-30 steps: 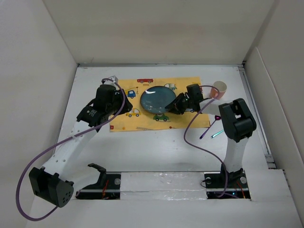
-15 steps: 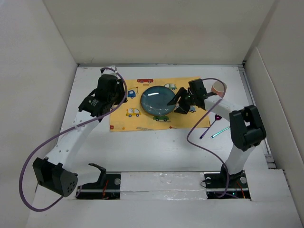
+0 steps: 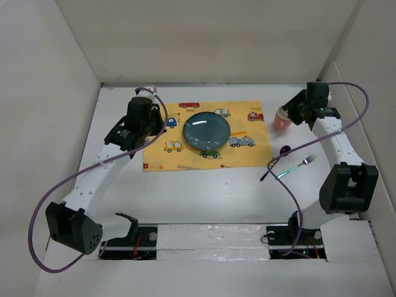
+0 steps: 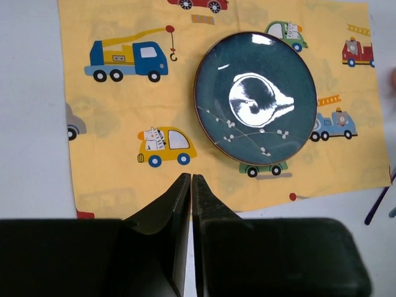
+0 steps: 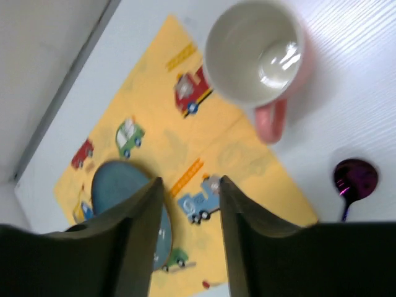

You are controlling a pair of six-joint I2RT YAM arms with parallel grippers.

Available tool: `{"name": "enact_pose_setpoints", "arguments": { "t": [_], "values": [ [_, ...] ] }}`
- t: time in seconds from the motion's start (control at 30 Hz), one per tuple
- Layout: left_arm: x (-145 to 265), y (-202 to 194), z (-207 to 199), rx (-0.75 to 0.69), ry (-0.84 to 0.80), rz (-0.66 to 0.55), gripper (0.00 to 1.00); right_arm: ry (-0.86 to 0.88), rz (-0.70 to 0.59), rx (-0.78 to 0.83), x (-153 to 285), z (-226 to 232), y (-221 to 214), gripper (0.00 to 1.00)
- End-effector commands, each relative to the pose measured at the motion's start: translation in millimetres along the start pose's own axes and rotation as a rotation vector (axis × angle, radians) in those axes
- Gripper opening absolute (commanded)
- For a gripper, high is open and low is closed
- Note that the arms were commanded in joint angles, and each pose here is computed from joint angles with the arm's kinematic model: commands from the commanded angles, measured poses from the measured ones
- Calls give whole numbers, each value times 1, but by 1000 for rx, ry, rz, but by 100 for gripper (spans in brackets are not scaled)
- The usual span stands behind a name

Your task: Set the dinner table for one person

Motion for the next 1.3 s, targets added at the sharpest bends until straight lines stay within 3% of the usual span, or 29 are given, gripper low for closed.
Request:
{"name": "enact_pose_setpoints", "arguments": {
  "t": [0.0, 0.1, 0.4, 0.5, 0.57, 0.7, 0.8, 1.0, 1.27],
  "values": [
    [0, 9, -9, -10, -71, -44, 3, -139, -141, 17, -6, -12, 39, 53],
    [1, 7, -15, -24, -89, -51, 12, -228, -125, -13, -25, -29, 59, 57],
    [4, 6, -6, -78, -7, -69, 13, -350, -79, -29, -69, -63, 64, 52],
    [4, 6, -6, -79, -7, -67, 13, -362, -52, -31, -82, -66, 62, 34],
    [2, 3, -10, -81, -19, -56, 13, -365, -79, -40, -82, -61, 70, 1],
    [3, 2, -10, -80, -22, -49, 13, -324, -207, -24, -62, -42, 90, 0],
    [0, -1, -9, -84, -18, -37, 13, -203, -278, 26, -41, 0, 98, 0],
    [-4, 2, -16, -76, -52, -32, 12, -148, -169, 157, -58, 54, 74, 0],
    [-6, -1, -20, -63, -77, -9, 12, -152, -64, 227, -106, 74, 44, 0]
  ]
}}
Point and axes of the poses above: each gripper's point midway between its finger pads, its own x axis back along the fingers, its own z axis along the line the jaws close on, y = z × x, the point moved 5 cm from there along x, back along the fingers, and after that the axes turned 3 degrees about -x, right-handed, at the moved point
